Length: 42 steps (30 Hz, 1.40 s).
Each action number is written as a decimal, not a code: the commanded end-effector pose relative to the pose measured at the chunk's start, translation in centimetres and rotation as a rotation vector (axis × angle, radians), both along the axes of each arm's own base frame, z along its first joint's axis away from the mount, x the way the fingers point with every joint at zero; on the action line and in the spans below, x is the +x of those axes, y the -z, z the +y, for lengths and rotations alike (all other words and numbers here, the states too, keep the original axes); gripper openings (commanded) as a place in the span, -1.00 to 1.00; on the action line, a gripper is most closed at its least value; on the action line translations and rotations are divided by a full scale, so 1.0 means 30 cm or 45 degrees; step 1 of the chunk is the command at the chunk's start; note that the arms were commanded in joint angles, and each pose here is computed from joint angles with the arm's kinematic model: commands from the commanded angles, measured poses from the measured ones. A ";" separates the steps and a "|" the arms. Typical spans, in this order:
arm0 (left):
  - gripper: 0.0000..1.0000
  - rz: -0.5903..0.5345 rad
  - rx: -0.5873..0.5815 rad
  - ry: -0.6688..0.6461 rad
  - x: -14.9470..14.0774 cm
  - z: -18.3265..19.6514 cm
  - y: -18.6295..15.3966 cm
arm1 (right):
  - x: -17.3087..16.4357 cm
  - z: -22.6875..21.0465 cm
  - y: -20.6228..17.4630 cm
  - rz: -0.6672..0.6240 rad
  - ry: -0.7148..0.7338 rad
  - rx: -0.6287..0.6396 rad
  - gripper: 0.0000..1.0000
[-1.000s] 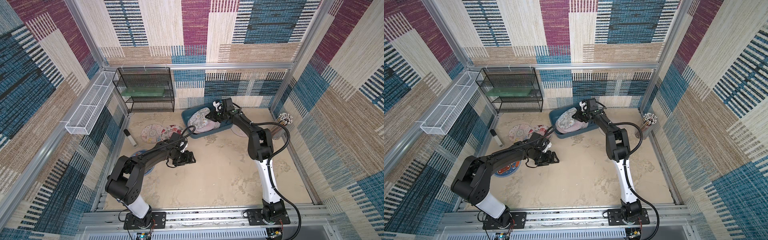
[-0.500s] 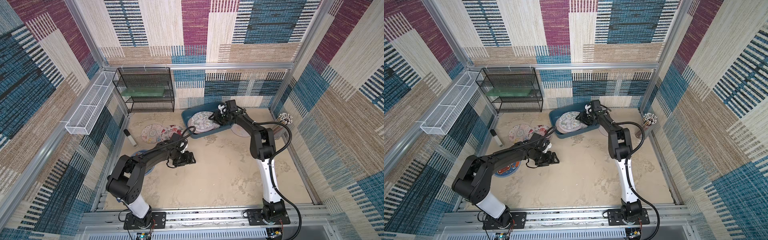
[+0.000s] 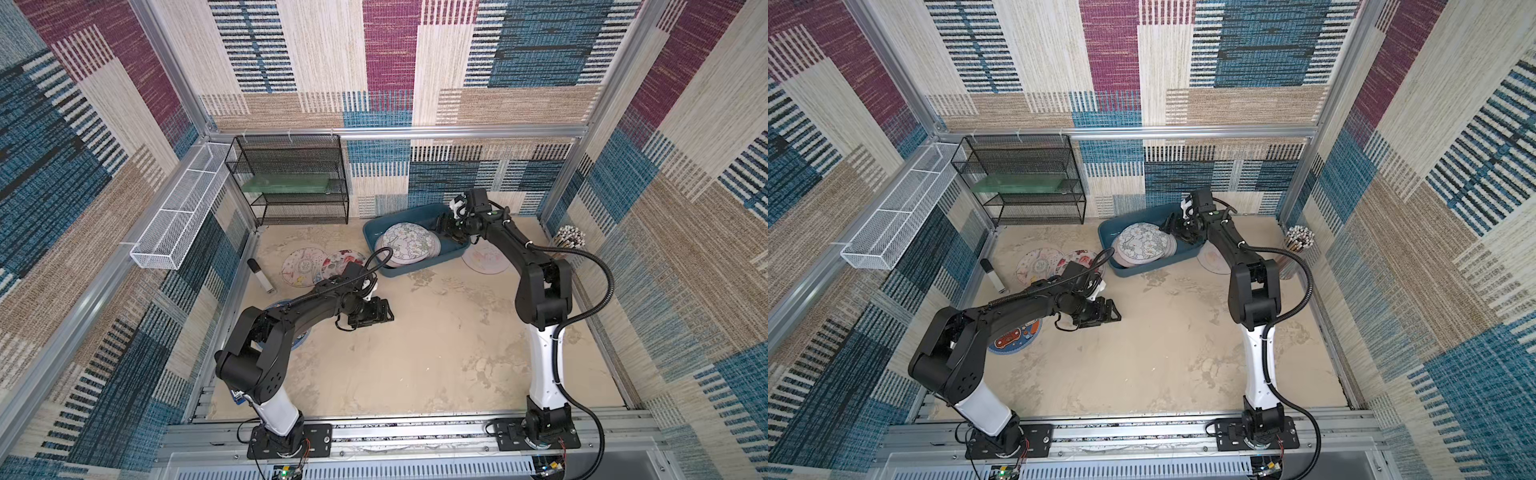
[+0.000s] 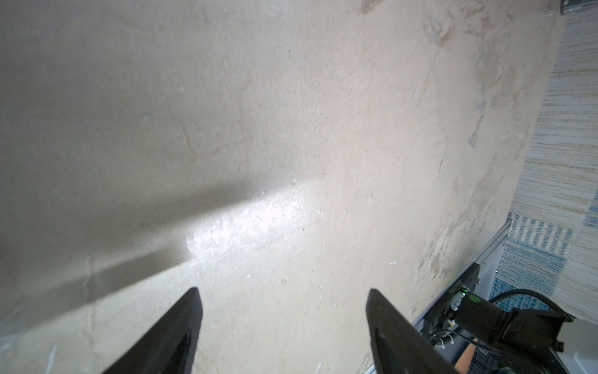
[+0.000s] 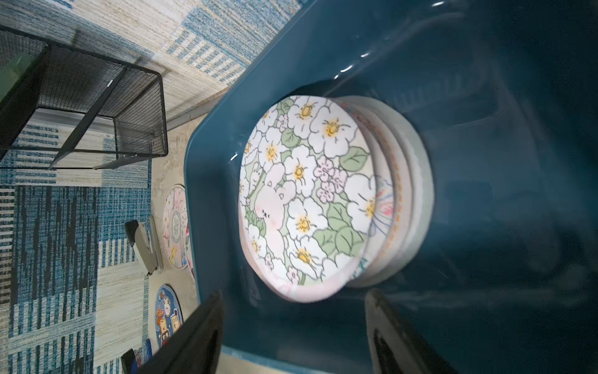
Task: Put the coasters into the storage box
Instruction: Place the coaster in the storage box, then move the coaster to the center of the board.
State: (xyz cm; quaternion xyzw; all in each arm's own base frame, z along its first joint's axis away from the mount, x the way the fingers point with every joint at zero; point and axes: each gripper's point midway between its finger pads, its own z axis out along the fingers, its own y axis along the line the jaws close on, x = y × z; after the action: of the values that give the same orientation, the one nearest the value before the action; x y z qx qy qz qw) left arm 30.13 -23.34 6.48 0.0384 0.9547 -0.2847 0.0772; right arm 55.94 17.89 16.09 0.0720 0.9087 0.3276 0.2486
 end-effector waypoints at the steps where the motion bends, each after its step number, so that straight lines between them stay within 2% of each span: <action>1: 0.57 -0.025 -0.017 0.018 0.024 -0.021 -0.019 | -0.031 -0.118 -0.036 -0.024 0.055 -0.115 0.47; 6: 0.57 -0.027 -0.027 0.036 0.038 -0.047 -0.022 | -0.054 -0.338 -0.022 0.012 0.157 -0.205 0.48; 11: 0.57 -0.022 -0.034 0.060 0.044 -0.074 -0.019 | -0.018 -0.508 0.037 0.037 0.248 -0.300 0.55; 15: 0.57 -0.019 -0.031 0.072 0.043 -0.085 -0.019 | 0.033 -0.619 0.104 0.050 0.336 -0.486 0.61; 22: 0.57 -0.017 -0.017 0.072 0.041 -0.085 -0.017 | 0.107 -0.674 0.202 0.090 0.433 -0.510 0.61; 28: 0.57 -0.016 -0.018 0.067 0.047 -0.090 -0.015 | 0.145 -0.729 0.240 0.073 0.579 -0.501 0.62; 33: 0.57 -0.011 -0.017 0.066 0.049 -0.091 -0.008 | 0.187 -0.754 0.246 0.033 0.614 -0.496 0.71; 42: 0.57 -0.005 -0.018 0.071 0.054 -0.096 0.001 | 0.184 -0.805 0.329 0.106 0.747 -0.471 0.73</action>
State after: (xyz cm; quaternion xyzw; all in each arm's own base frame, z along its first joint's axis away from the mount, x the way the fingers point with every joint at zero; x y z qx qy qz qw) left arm 31.59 -25.89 6.25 0.0593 0.9533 -0.2876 0.0712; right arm 60.94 -5.43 6.46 0.2663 0.9159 0.0687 0.2924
